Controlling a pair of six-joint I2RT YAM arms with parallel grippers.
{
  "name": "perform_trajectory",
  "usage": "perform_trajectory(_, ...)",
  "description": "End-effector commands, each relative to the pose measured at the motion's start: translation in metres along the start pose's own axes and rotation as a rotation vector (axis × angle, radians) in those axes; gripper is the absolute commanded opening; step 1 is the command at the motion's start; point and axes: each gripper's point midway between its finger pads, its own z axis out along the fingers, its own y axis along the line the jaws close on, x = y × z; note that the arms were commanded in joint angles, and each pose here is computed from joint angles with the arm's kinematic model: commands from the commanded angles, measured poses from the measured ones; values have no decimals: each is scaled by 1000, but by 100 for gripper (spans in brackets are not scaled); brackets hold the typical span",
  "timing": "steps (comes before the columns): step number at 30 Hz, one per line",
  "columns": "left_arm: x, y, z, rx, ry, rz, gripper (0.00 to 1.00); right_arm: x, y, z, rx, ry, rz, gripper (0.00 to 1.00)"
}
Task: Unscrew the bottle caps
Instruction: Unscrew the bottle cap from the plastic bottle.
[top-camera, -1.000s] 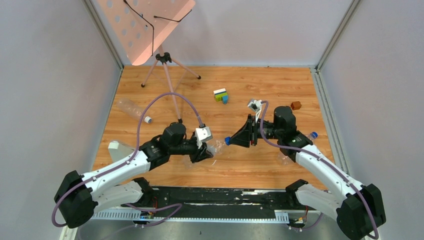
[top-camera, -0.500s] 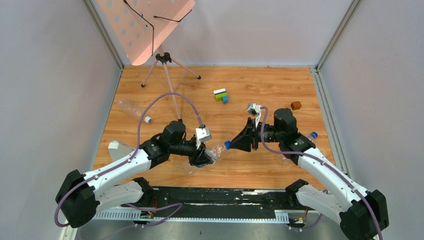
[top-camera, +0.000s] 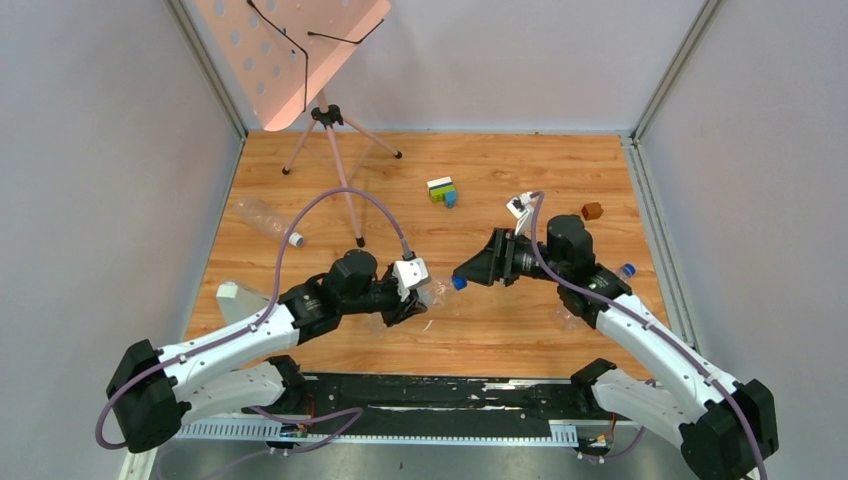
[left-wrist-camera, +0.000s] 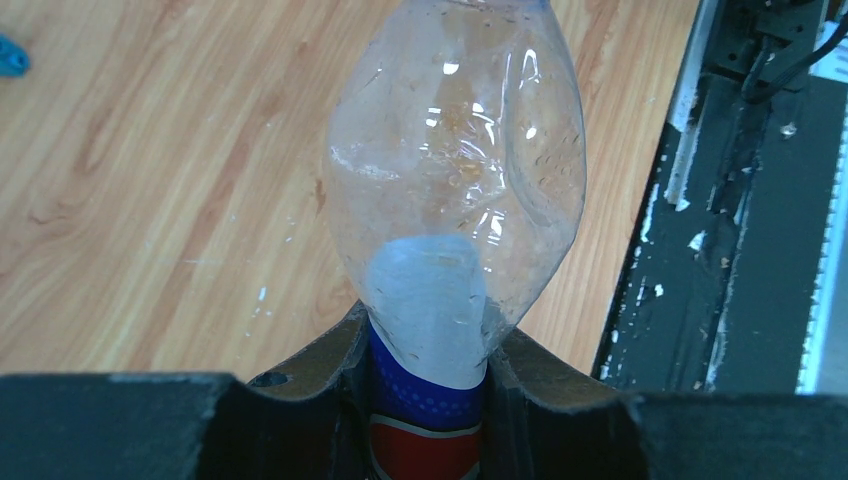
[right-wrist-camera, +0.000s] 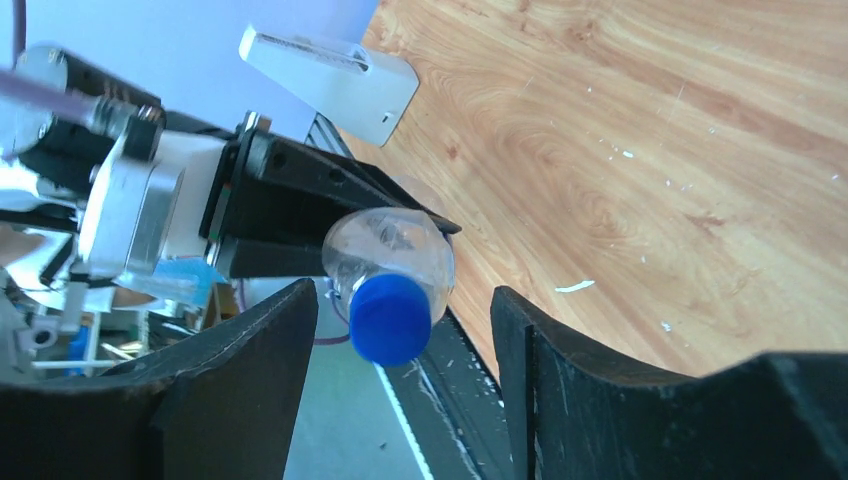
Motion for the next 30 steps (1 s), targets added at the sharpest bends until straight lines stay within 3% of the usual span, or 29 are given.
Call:
perform_trajectory(1, -18, 15, -6, -113, -49, 110, 0, -18, 18, 5, -27, -19, 127, 65)
perform_trajectory(9, -18, 18, -12, -145, -48, 137, 0, -9, 15, 11, -45, 36, 214, 59)
perform_trajectory(15, -16, 16, -12, -140, -43, 130, 0, -5, 13, 10, -46, 34, 205, 39)
perform_trajectory(20, -14, 13, -10, -120, -38, 131, 0, -6, 13, 11, -51, 39, 203, 47)
perform_trajectory(26, -11, 12, -6, -106, -27, 127, 0, -2, 11, 15, -61, 62, 218, 44)
perform_trajectory(28, -10, 13, -4, -110, -25, 127, 0, 0, 10, 16, -59, 71, 222, 40)
perform_trajectory(30, -9, 14, -3, -114, -19, 124, 0, 0, 9, 17, -62, 77, 219, 30)
